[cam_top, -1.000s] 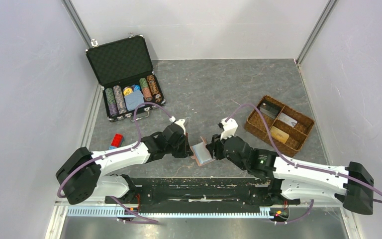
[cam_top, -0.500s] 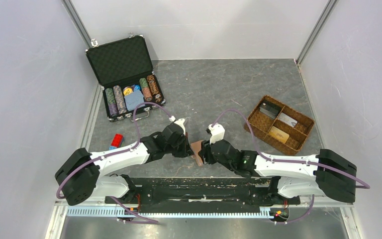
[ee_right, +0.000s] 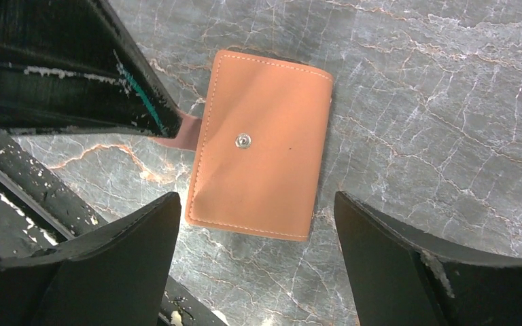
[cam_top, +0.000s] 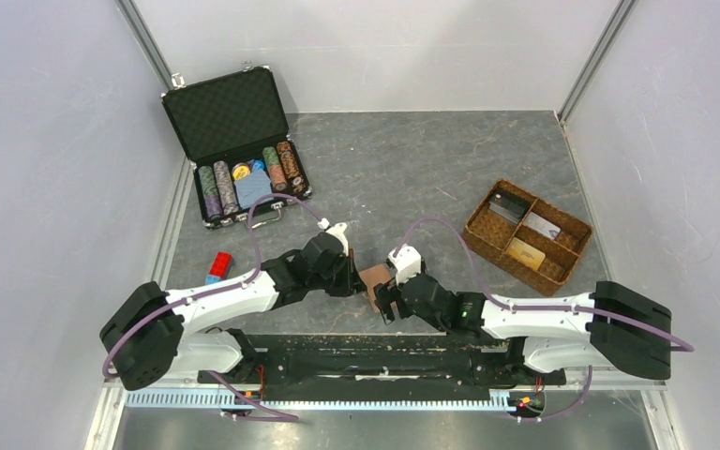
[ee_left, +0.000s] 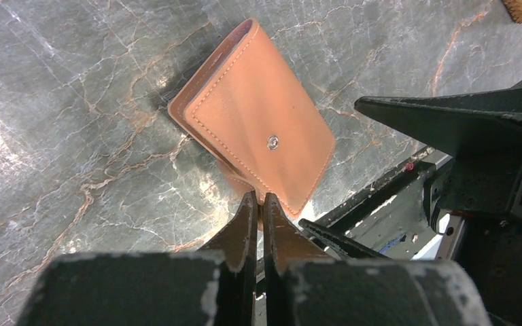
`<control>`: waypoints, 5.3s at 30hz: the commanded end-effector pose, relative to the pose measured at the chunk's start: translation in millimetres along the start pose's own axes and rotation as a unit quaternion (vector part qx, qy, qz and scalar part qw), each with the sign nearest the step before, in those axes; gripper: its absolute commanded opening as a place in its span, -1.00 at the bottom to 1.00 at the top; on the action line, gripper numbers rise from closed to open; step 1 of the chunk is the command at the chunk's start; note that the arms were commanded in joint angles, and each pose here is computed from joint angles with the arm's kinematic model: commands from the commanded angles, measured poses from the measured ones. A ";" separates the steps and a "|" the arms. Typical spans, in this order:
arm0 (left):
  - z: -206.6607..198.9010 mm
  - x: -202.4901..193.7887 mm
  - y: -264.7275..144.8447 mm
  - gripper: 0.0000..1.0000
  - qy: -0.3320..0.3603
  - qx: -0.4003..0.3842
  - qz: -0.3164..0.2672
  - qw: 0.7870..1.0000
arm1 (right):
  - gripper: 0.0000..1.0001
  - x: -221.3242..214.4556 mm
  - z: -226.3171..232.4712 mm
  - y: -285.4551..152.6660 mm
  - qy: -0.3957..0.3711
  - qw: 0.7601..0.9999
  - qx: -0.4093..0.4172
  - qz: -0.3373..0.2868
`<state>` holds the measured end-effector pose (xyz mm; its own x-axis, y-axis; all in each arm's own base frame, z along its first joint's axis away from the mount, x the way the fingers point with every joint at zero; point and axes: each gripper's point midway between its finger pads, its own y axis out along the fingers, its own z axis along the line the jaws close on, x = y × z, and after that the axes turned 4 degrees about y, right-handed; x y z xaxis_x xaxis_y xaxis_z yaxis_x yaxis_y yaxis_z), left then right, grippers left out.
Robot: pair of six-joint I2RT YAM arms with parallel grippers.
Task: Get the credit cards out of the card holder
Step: Open the card holder at the center of the board.
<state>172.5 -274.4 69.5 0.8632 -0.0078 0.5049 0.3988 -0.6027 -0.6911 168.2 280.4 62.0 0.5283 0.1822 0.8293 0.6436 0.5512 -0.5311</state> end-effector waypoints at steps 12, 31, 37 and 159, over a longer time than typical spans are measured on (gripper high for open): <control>-13.0 11.2 -1.6 -0.95 -0.020 -0.026 -0.022 0.999 | 0.70 8.4 8.4 8.8 -0.077 0.995 -0.056 -0.032; 6.9 -2.0 -2.9 -0.95 -0.005 0.012 -0.003 1.000 | 0.13 26.3 -19.7 -7.2 -0.039 0.988 -0.128 -0.074; 13.5 -9.6 -2.1 -0.95 -0.005 0.020 0.007 1.000 | -0.04 30.8 -30.7 -4.2 -0.033 0.987 -0.143 -0.064; 27.6 -2.7 18.1 -0.58 -0.003 0.057 0.043 0.997 | -0.45 -50.8 -37.8 -4.5 0.139 0.990 -0.014 0.017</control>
<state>183.9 -276.4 47.4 0.9137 -0.0344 0.4049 0.3227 -0.5442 -0.7744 158.5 243.0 22.3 0.6739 -0.0001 0.7389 0.6215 0.5407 -0.5668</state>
